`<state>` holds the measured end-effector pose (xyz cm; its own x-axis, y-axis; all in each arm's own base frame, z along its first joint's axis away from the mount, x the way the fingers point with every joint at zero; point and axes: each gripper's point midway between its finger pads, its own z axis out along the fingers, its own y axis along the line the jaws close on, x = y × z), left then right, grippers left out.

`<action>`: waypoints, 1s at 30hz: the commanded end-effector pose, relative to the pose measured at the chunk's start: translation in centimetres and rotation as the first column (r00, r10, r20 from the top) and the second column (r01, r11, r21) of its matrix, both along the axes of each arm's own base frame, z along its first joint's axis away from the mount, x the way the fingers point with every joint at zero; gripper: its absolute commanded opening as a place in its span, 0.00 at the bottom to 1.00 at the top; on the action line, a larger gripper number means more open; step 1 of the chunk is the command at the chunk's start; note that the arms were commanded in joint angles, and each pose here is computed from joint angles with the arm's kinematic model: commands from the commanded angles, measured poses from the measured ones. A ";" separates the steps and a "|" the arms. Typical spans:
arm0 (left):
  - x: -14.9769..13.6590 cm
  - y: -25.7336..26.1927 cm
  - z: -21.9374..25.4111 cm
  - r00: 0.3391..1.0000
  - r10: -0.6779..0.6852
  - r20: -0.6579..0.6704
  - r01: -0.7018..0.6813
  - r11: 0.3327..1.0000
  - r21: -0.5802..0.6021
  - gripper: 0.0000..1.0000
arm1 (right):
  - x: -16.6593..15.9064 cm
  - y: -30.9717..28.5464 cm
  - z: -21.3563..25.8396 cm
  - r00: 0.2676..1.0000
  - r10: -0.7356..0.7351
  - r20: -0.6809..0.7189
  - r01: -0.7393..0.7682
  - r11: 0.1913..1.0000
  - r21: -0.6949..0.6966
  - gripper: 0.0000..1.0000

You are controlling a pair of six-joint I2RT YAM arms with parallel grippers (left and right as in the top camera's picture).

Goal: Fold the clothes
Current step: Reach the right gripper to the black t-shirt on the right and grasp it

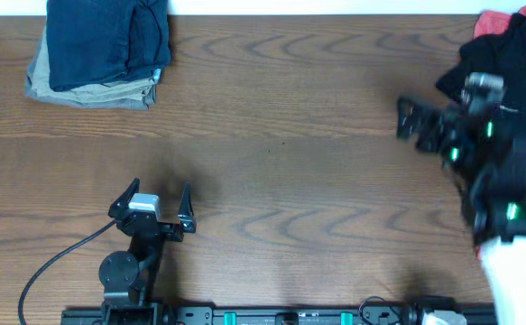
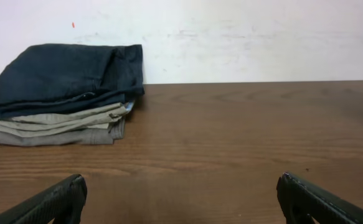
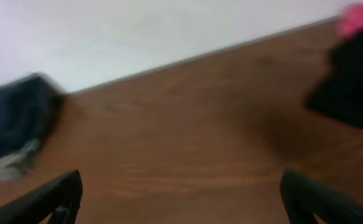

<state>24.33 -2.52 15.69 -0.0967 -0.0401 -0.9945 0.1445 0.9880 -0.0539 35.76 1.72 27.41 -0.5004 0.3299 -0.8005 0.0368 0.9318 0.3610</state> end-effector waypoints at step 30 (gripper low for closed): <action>-0.1 -0.1 -1.5 0.999 -0.010 -0.041 0.010 1.000 0.004 0.98 | 8.9 -30.0 -19.2 0.768 -0.492 -0.410 0.439 0.871 -0.221 0.91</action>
